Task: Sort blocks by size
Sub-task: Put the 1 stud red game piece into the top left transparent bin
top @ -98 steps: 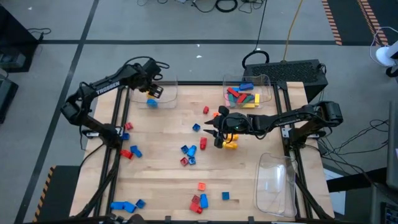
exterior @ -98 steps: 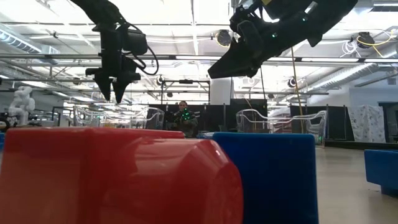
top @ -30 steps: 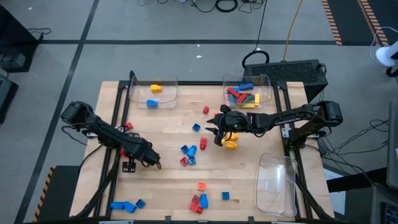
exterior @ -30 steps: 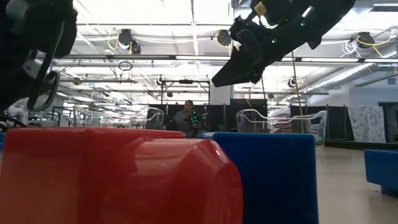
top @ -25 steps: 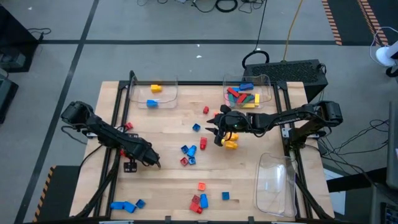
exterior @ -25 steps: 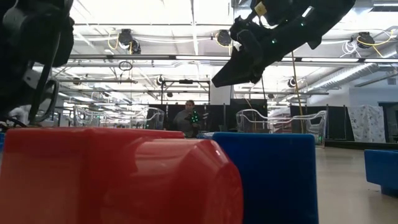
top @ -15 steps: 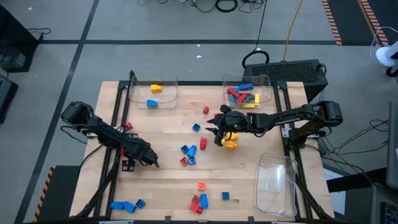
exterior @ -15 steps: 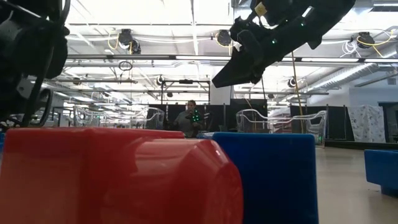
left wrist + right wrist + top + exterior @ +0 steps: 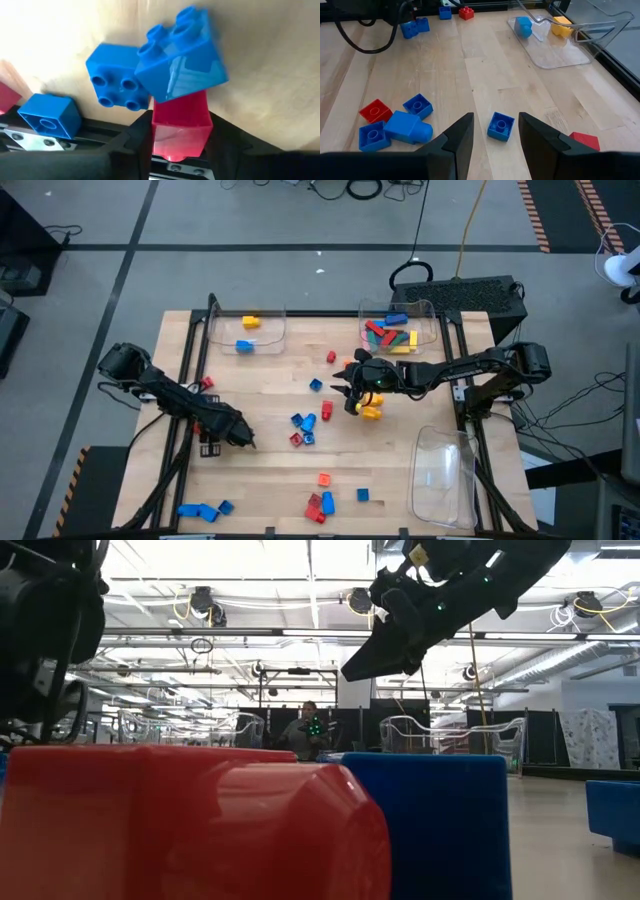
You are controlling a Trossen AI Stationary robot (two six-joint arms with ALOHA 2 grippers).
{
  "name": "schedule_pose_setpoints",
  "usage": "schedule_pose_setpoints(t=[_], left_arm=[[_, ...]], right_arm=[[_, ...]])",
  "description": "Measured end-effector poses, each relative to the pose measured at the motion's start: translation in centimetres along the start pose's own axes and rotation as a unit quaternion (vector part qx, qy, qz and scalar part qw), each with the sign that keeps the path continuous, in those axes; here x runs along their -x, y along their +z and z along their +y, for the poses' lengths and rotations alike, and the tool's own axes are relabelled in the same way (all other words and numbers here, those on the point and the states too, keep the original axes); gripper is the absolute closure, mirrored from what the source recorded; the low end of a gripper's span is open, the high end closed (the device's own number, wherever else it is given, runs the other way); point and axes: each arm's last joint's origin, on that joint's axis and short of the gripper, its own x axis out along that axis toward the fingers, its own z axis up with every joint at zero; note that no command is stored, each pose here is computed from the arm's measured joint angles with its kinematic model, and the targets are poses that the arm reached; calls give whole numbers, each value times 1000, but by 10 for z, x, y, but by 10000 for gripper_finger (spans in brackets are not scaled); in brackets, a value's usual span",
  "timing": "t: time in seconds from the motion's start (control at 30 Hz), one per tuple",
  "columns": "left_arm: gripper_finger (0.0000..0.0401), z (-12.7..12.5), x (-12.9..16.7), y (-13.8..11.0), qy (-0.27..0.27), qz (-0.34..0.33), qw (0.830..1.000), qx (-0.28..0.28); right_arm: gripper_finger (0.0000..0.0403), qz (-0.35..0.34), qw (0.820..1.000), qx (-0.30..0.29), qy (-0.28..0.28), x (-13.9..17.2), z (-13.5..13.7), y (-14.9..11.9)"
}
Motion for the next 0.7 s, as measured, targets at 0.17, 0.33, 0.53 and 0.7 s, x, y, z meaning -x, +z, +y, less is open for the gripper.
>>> schedule_pose_setpoints(t=[0.17,0.33,0.53,0.7], left_arm=[[260,-5,16,5,-5,-22,1000,9],[254,-7,42,10,24,-65,997,14],[249,16,71,19,69,-84,993,50],[248,47,86,31,90,-99,988,79]], right_arm=[[261,-1,1000,-1,0,0,0,0],[261,-2,1000,-1,0,0,0,0],[261,-2,1000,-1,0,0,0,0],[261,-7,1000,-2,1,0,0,1]])
